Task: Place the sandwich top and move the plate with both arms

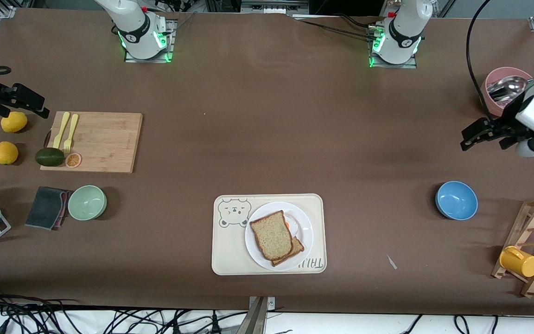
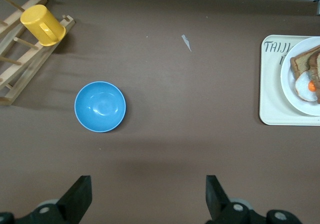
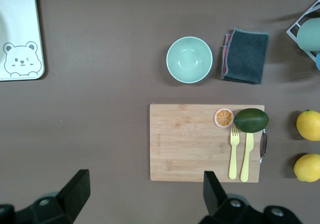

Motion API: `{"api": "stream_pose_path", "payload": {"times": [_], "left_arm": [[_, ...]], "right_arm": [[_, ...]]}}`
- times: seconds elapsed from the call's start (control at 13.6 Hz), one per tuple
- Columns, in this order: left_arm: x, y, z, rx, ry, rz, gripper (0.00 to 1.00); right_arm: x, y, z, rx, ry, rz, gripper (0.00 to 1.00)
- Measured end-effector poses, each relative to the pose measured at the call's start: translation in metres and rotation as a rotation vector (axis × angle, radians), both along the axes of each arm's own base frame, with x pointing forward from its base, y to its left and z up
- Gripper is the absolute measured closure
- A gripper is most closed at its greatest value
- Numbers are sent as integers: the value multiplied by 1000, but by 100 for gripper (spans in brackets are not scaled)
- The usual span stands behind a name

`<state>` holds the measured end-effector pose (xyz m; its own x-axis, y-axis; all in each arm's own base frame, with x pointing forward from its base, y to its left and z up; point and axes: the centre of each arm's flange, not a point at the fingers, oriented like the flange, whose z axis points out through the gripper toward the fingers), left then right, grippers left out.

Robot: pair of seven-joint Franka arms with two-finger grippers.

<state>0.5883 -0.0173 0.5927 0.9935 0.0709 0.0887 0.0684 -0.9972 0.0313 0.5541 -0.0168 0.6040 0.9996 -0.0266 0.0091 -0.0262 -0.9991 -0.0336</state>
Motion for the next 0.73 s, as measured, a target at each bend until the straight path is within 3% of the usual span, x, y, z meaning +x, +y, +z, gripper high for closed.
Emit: {"api": "stream_pose_path", "payload": {"times": [0.29,0.73], "left_arm": [[-3,0,18,0,-14,1,0],[-7,0,17,1,25,0,0]], "right_arm": [[0,0,0,0,0,0,0],[0,0,0,0,0,0,0]]}}
